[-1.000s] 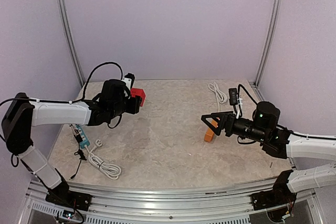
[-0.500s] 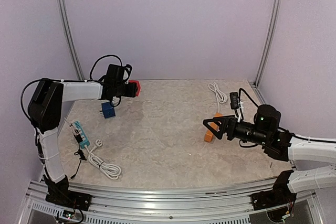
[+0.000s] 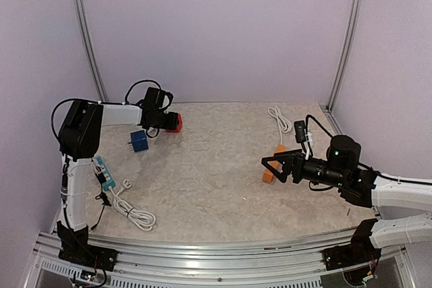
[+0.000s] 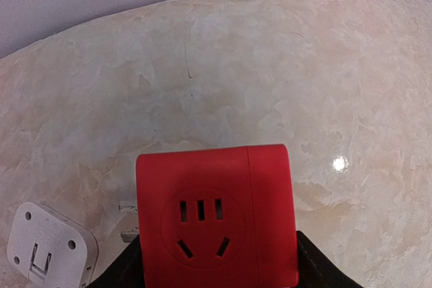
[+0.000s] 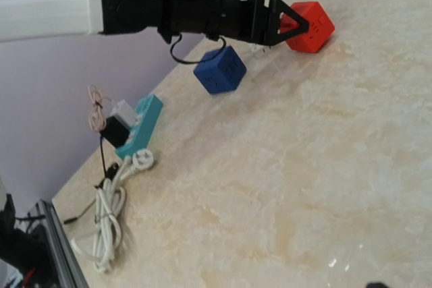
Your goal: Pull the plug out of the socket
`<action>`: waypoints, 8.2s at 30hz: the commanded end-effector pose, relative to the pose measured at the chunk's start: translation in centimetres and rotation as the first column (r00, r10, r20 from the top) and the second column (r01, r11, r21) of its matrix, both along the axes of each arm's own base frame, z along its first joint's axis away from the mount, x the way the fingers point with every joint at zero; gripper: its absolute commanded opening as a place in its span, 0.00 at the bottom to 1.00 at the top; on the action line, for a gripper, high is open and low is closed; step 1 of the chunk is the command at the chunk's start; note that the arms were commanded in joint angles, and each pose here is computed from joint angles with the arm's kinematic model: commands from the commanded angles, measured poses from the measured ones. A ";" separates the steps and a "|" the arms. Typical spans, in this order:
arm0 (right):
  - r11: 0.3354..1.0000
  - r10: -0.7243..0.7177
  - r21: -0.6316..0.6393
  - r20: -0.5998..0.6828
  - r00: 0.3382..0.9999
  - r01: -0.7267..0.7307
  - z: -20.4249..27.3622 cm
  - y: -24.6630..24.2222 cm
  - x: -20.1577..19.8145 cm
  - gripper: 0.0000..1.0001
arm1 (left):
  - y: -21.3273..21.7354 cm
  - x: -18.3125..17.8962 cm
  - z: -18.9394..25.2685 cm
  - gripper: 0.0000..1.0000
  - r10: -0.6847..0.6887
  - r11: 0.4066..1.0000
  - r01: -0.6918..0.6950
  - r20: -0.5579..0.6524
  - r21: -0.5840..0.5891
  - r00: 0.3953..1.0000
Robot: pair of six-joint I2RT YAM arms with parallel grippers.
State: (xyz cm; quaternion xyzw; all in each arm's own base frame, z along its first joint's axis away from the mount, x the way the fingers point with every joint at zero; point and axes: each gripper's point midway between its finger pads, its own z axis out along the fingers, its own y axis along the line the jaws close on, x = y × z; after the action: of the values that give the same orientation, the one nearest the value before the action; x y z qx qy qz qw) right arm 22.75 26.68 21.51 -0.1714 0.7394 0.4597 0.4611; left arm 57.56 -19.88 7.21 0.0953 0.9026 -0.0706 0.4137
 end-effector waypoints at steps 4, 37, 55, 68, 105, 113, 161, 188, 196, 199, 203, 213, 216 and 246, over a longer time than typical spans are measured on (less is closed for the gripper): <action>0.998 0.019 -0.058 -0.023 1.000 -0.020 -1.9 0.0 -0.2 0.94 | 1.0 1.2 -0.8 0.44 0.047 0.999 -0.047 -0.028 -0.013 0.999; 0.899 0.366 -0.208 -0.124 0.922 -0.385 -8.9 17.5 -0.5 0.80 | 2.7 -18.1 19.7 0.99 0.058 0.981 -0.027 0.157 -0.194 0.986; 0.746 0.622 -0.131 -0.212 0.754 -0.652 -14.1 32.2 -9.6 0.83 | 8.6 -27.4 21.6 0.99 0.168 0.953 -0.106 0.205 -0.283 0.964; 0.751 0.596 -0.174 -0.235 0.768 -0.637 -17.4 35.0 -9.9 0.84 | 8.9 -28.0 20.9 0.99 0.172 0.950 -0.108 0.203 -0.292 0.964; 0.881 0.157 -0.395 -0.273 0.949 -0.259 -19.3 12.1 0.8 0.00 | 5.0 -25.6 18.8 0.99 0.071 0.958 -0.017 0.182 -0.285 0.981; 0.853 0.049 -0.486 -0.289 0.956 -0.191 -20.8 5.3 1.1 0.00 | 3.8 -25.4 17.0 0.99 0.001 0.972 0.032 0.142 -0.232 0.990; 0.884 0.035 -0.439 -0.272 0.962 -0.157 -16.8 -2.3 -4.8 0.24 | -9.3 -26.2 2.1 0.77 -0.307 0.945 0.323 0.197 -0.054 0.931; 0.916 0.147 -0.396 0.181 0.972 -0.065 -7.9 4.7 2.7 0.60 | -11.2 -24.1 -1.0 0.48 -0.292 0.952 0.303 0.167 -0.038 0.942; 0.910 0.205 -0.406 0.257 0.944 -0.087 -7.5 8.8 3.4 0.58 | -11.1 -25.7 -0.9 0.24 -0.346 0.934 0.355 0.143 -0.045 0.927; 0.901 0.236 -0.422 0.279 0.931 -0.102 -8.0 10.4 3.3 0.57 | -11.2 -26.3 -0.8 0.22 -0.365 0.926 0.374 0.126 -0.054 0.922; 0.881 0.275 -0.460 0.299 0.914 -0.114 -8.7 12.4 3.4 0.56 | -11.4 -26.7 -0.8 0.20 -0.381 0.919 0.389 0.113 -0.058 0.918; 0.833 0.319 -0.541 0.296 0.900 -0.117 -11.8 15.7 4.8 0.51 | -11.8 -27.4 -1.0 0.19 -0.405 0.908 0.413 0.104 -0.067 0.908; 0.822 0.319 -0.558 0.295 0.901 -0.109 -12.4 16.3 5.5 0.50 | -11.9 -27.4 -1.0 0.18 -0.413 0.905 0.420 0.105 -0.067 0.905; 0.744 0.401 -0.639 0.195 0.895 -0.194 -19.0 17.4 5.5 0.12 | -14.3 -27.5 6.0 0.18 -0.442 0.884 0.465 0.238 -0.045 0.865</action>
State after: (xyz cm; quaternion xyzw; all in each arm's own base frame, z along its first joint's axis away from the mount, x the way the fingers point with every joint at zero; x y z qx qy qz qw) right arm 28.31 45.25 6.44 -0.4923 0.6964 0.2641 0.4504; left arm 30.26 -30.90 7.23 0.2865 0.8405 -0.1361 0.4392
